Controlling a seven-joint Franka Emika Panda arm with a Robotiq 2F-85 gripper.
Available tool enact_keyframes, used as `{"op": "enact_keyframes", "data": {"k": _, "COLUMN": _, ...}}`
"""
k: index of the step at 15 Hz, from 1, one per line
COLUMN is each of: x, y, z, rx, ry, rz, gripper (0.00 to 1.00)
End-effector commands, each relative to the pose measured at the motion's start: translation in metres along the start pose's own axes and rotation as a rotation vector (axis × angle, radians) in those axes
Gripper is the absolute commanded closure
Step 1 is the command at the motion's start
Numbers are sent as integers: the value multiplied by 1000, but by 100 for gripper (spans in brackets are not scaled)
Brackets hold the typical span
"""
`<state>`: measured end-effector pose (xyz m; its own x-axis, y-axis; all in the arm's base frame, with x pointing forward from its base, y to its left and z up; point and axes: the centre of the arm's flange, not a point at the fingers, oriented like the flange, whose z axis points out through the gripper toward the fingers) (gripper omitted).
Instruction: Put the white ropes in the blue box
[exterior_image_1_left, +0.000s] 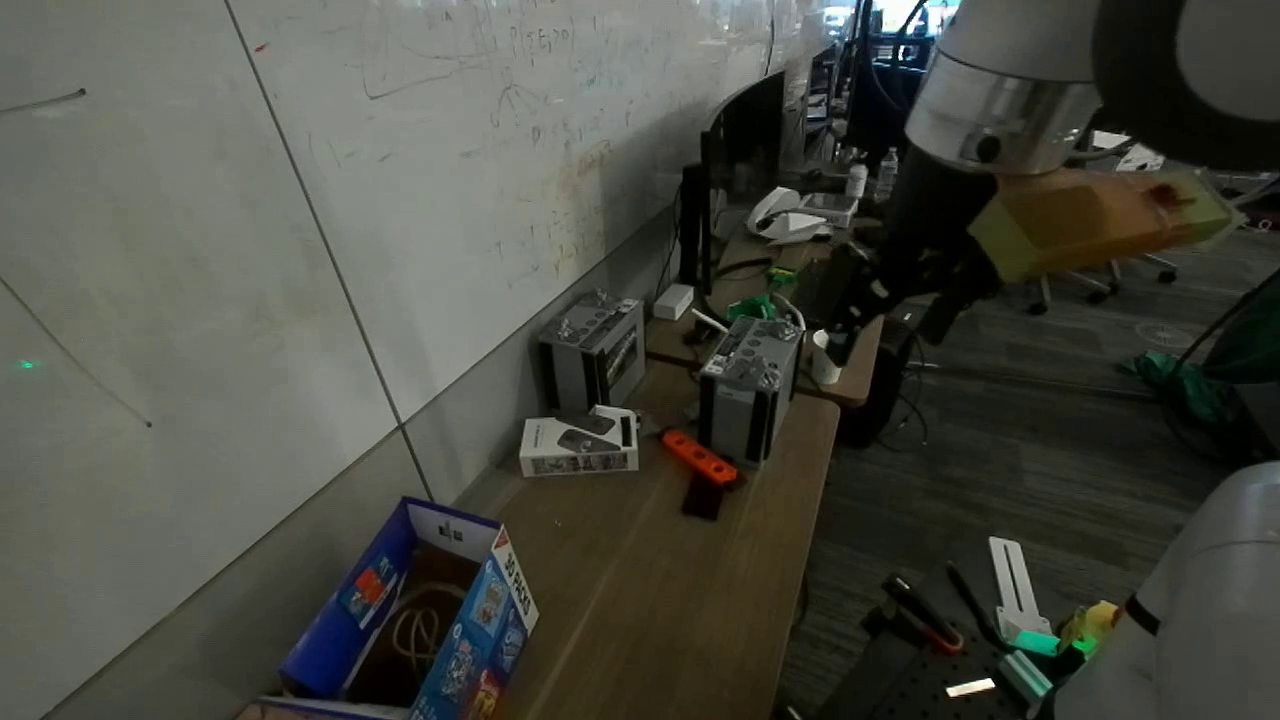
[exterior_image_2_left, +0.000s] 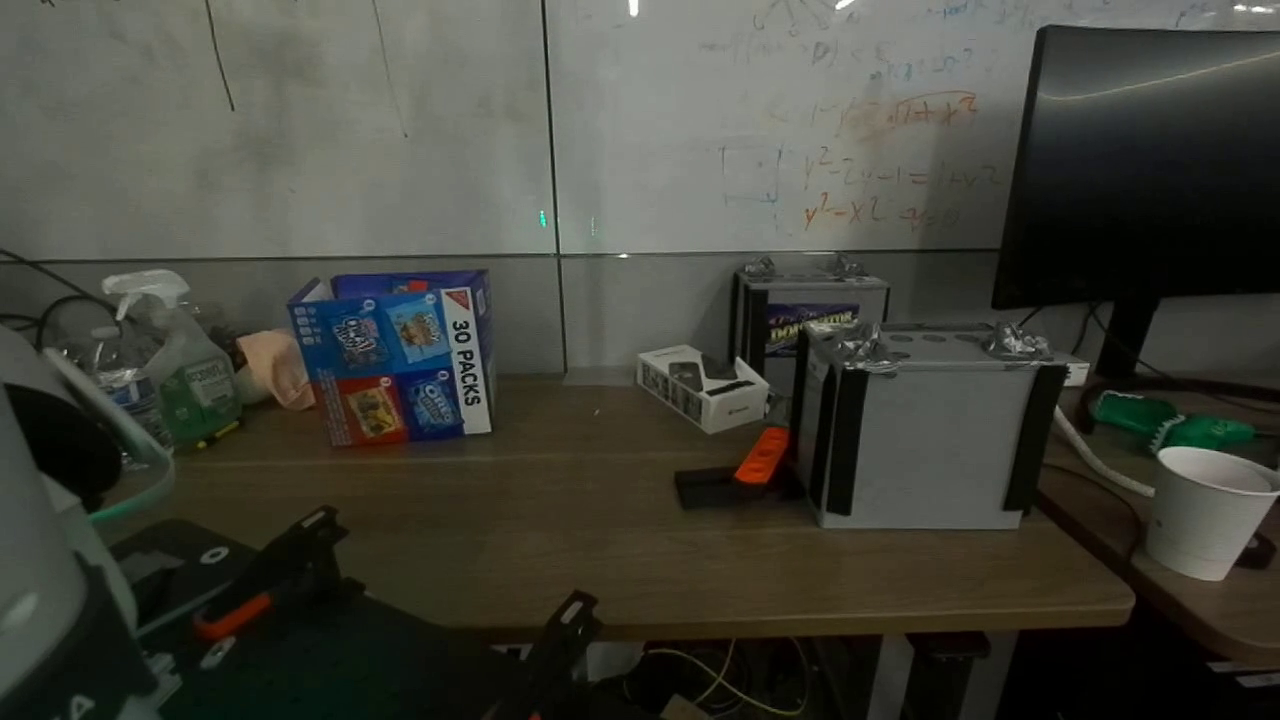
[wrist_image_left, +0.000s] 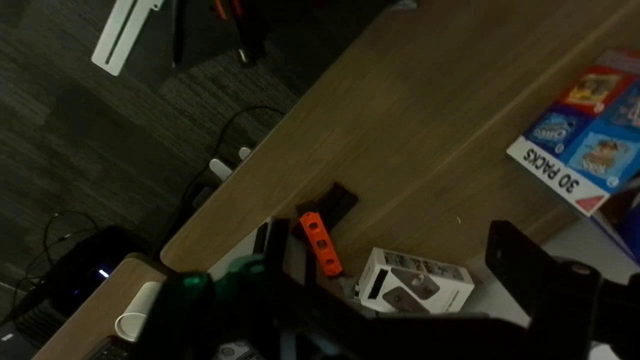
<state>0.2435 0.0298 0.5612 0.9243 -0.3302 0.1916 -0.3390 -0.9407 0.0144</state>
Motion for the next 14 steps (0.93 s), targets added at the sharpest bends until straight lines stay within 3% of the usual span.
{"op": "enact_keyframes", "data": {"k": 1, "x": -32, "y": 30, "z": 14, "rx": -28, "ry": -33, "rz": -202, "gripper": 0}}
{"op": "enact_keyframes", "data": {"k": 7, "x": -43, "y": 27, "z": 37, "rx": -56, "ry": -90, "rz": -398, "gripper": 0}}
{"op": "enact_keyframes", "data": {"k": 9, "x": -48, "y": 21, "z": 42, "rx": -45, "ry": -105, "rz": -393, "gripper": 0}}
{"op": "enact_keyframes", "data": {"k": 10, "x": -51, "y": 16, "z": 43, "rx": -24, "ry": -154, "rz": -373, "gripper": 0}}
{"op": "enact_keyframes", "data": {"k": 14, "x": -44, "y": 19, "z": 46, "rx": -42, "ry": -157, "rz": -368, "gripper": 0}}
